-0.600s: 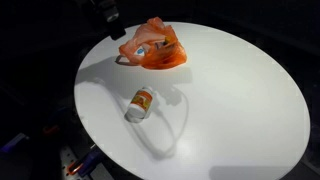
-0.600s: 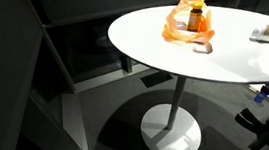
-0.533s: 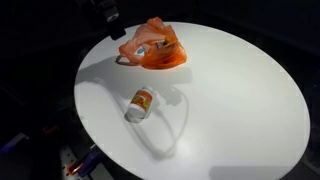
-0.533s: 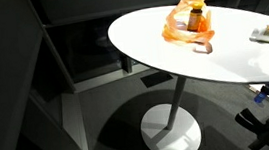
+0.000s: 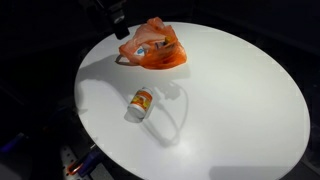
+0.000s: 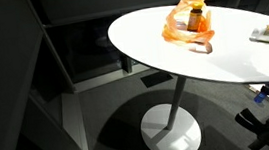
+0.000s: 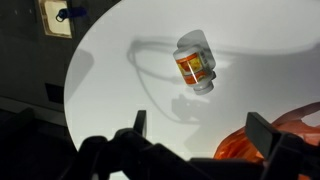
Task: Take the bottle out of the carrier bag
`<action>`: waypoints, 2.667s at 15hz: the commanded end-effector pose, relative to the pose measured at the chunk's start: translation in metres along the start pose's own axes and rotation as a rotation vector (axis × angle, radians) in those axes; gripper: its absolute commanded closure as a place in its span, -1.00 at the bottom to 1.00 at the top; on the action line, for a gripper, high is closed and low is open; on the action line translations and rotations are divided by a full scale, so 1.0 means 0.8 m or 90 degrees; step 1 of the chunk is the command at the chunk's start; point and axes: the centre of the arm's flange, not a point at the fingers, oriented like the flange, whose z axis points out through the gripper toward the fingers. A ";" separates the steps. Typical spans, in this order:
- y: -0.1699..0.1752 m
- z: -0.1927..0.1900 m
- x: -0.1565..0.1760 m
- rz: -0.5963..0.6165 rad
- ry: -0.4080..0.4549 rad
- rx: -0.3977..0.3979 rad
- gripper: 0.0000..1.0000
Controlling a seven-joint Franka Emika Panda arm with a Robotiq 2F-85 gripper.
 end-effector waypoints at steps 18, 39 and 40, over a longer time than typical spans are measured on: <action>-0.154 0.101 0.200 -0.118 -0.071 0.203 -1.00; -0.218 0.180 0.208 -0.278 0.006 0.269 -1.00; -0.221 0.187 0.209 -0.286 0.007 0.274 -1.00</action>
